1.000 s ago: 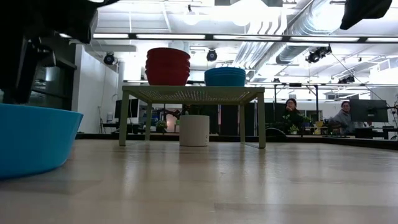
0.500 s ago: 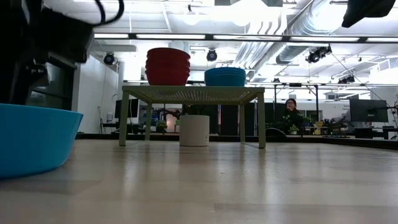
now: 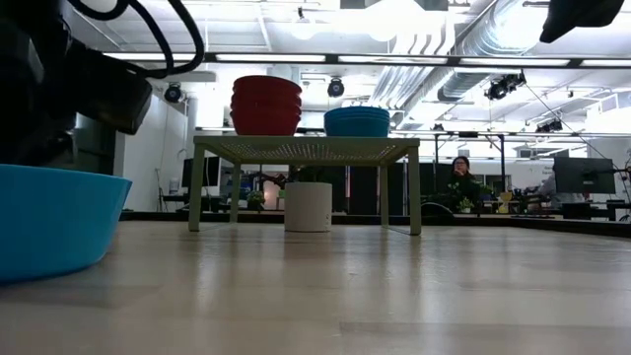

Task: Pick & Place Mini bowls
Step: Stack the blue bowl on the blue bowl on the shelf

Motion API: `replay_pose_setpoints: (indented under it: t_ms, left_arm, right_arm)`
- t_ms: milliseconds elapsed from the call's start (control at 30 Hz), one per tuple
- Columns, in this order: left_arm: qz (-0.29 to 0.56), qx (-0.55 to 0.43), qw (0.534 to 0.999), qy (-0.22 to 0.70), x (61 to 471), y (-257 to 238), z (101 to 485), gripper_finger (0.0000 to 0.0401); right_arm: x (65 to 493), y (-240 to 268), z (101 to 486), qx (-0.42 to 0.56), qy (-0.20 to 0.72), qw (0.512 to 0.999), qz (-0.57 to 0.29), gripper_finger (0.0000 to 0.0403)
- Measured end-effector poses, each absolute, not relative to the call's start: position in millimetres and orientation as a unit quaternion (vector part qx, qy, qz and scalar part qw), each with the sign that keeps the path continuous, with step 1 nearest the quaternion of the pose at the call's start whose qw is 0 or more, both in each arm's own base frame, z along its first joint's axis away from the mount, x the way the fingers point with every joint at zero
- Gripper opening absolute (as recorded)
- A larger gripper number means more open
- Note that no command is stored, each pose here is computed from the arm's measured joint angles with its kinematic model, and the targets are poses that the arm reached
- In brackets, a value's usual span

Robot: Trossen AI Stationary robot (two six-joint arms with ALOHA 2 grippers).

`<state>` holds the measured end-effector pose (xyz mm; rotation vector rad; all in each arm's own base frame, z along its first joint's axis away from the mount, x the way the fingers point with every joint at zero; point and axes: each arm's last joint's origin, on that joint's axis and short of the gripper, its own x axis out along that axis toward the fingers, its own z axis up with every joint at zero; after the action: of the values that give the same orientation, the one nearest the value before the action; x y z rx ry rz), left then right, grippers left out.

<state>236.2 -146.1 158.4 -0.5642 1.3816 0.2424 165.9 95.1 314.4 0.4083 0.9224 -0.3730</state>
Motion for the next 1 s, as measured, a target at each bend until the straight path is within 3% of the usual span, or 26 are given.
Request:
replay_pose_setpoints:
  t_ms: [200,667,1000]
  left_arm:
    - [0.112,-0.255,0.728,0.626,236.1,-145.9,158.4,0.0013]
    - [0.068,-0.25,0.774,0.578,255.6,-156.2,183.7,0.0002]
    - [0.059,-0.176,0.87,0.457,284.1,-165.5,238.6,0.0001]
  right_arm:
    - [165.9,95.5,314.5,0.196,0.44,0.858,-0.177,0.0067]
    - [165.4,96.9,313.9,0.206,0.456,0.851,-0.161,0.0067]
    - [165.5,97.2,313.9,0.204,0.458,0.851,-0.157,0.0067]
